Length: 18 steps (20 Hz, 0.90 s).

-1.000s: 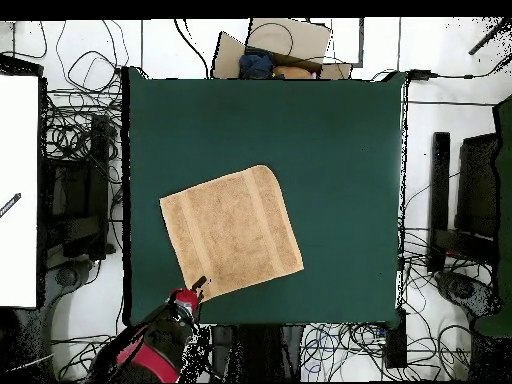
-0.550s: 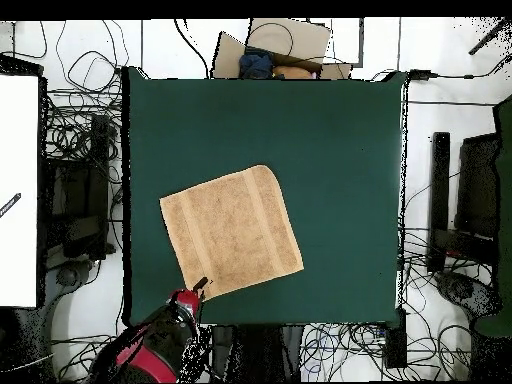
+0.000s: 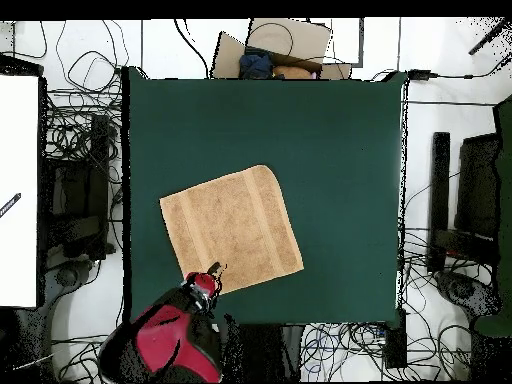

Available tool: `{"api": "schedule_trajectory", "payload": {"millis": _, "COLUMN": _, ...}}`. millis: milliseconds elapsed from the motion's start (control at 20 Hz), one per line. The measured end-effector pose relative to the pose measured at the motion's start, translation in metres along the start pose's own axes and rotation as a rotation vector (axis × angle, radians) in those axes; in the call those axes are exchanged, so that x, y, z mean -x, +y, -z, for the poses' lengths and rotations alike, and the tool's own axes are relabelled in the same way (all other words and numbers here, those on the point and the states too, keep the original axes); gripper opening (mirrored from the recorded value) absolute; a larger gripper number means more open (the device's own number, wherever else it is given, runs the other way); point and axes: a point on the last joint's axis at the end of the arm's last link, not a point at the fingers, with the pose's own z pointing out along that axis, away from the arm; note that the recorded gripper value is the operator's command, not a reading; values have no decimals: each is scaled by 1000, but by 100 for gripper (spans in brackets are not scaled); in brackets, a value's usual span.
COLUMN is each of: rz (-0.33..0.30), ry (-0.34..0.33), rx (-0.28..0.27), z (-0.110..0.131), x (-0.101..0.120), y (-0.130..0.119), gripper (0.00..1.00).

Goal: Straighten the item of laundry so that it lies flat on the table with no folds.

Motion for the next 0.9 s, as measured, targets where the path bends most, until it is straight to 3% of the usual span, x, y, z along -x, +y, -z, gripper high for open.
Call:
{"api": "schedule_trajectory", "payload": {"millis": 150, "rz": -107, "ry": 3, "rx": 38, "z": 1, "x": -10, "y": -32, "gripper": 100}}
{"api": "schedule_trajectory", "payload": {"millis": 250, "rz": -229, "ry": 6, "rx": 87, "z": -3, "x": -25, "y": -68, "gripper": 100}}
{"api": "schedule_trajectory", "payload": {"millis": 400, "rz": -338, "ry": 2, "rx": 132, "z": -9, "x": -39, "y": -101, "gripper": 100}}
{"api": "schedule_trajectory", "payload": {"millis": 600, "rz": -438, "ry": -11, "rx": 181, "z": -20, "x": -54, "y": -132, "gripper": 100}}
{"api": "schedule_trajectory", "payload": {"millis": 900, "rz": -498, "ry": -41, "rx": 226, "z": -43, "x": -62, "y": -159, "gripper": 100}}
